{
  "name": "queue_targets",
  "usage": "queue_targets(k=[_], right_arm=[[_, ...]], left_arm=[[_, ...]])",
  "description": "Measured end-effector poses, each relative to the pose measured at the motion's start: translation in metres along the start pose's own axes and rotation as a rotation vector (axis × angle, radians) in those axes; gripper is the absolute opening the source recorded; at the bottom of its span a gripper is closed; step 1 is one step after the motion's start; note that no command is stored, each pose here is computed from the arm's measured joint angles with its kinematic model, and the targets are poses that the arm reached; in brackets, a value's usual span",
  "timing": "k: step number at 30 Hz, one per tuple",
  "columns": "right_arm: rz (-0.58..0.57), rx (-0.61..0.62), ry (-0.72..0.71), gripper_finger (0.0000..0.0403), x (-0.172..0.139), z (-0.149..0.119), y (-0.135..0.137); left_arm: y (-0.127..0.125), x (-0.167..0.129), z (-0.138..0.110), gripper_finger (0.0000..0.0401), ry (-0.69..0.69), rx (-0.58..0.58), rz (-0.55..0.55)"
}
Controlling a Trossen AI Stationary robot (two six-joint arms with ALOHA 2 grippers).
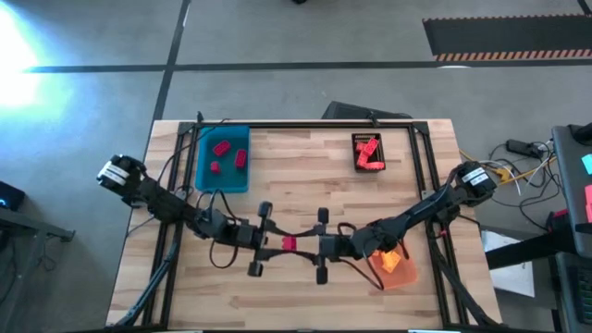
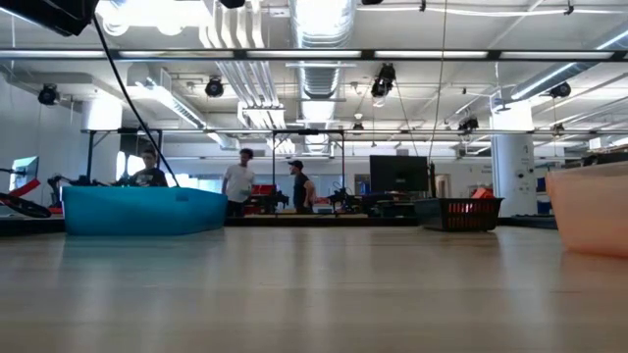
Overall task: Sort & place blocks by color
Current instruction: Put the red game piece into the blue bin
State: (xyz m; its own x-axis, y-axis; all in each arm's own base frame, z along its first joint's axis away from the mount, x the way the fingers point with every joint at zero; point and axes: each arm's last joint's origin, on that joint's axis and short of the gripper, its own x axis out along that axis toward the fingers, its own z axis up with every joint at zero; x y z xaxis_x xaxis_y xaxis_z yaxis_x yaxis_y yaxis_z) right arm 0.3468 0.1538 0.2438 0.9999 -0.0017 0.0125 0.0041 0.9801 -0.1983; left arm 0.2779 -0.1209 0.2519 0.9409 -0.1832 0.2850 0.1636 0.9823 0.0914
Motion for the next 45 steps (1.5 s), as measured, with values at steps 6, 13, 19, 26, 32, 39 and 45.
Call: queue_targets(k=[6, 13, 19, 26, 32, 39, 45], right_arm=[[-0.016, -0.003, 0.027, 0.0217, 0.0, -0.002, 0.0], [-0.095, 0.039, 0.144, 0.0283, -0.013, 0.007, -0.01], [-0.159, 0.147, 0.307, 0.0298, -0.032, 0.011, -0.022], [-0.171, 0.185, 0.37, 0.0285, -0.039, 0.009, -0.025], [-0.173, 0.175, 0.388, 0.0278, -0.036, 0.003, -0.022], [-0.174, 0.173, 0.39, 0.0283, -0.036, 0.002, -0.022], [-0.173, 0.172, 0.39, 0.0281, -0.036, 0.002, -0.022]], left_arm=[[0.002, -0.001, -0.002, 0.0129, 0.023, 0.002, 0.075], [0.02, -0.006, -0.006, 0.0129, 0.152, 0.049, 0.274], [0.06, -0.025, -0.008, 0.0129, 0.453, 0.172, 0.658], [0.136, -0.073, -0.02, 0.0129, 0.789, 0.192, 1.12], [0.193, -0.125, -0.033, 0.0129, 0.993, 0.01, 1.433], [0.227, -0.153, -0.044, 0.0129, 1.095, -0.238, 1.452], [0.231, -0.157, -0.047, 0.0144, 1.11, -0.245, 1.473]])
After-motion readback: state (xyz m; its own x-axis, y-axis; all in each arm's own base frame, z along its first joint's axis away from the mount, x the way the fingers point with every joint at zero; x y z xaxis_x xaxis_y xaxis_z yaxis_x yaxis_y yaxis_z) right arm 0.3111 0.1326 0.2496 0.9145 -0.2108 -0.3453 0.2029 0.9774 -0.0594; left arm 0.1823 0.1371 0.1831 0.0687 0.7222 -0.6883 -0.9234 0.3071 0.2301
